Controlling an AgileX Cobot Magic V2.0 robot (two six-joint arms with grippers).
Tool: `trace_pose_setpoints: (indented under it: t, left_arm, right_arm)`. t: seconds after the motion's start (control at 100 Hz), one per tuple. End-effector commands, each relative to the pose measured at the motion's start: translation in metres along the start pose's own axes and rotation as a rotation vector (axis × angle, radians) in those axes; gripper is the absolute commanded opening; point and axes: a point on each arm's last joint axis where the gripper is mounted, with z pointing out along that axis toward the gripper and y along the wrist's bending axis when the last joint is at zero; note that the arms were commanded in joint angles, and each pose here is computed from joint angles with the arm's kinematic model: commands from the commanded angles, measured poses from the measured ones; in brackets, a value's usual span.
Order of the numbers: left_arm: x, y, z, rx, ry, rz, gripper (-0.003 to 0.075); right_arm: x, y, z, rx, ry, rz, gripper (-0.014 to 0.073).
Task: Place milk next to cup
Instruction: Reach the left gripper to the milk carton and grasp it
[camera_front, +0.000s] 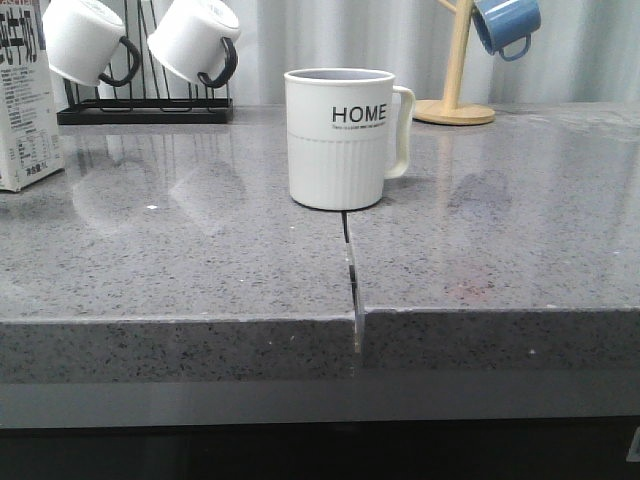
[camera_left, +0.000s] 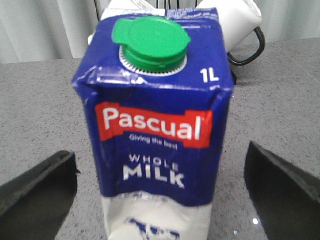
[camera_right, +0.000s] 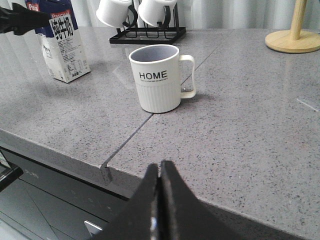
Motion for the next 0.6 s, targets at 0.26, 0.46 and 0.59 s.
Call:
trace_pose_setpoints:
  t: [0.26,0.46,0.59]
  left_arm:
    - [-0.021,0.001,0.035,-0.011,-0.151,-0.034,0.0417]
    - [-0.026,0.001,0.03,-0.013,-0.173,-0.044,0.0148]
    - [-0.037,-0.002,0.017,0.0,-0.208,-0.043,0.015]
  right_arm:
    - [-0.013,0.001,-0.002,-0.006,-0.084,-0.006,-0.0068]
    - [-0.013,0.001,-0.002,-0.006,-0.084,-0.006,-0.0068]
    - [-0.013,0.001,-0.002,-0.006,-0.084,-0.006,-0.0068]
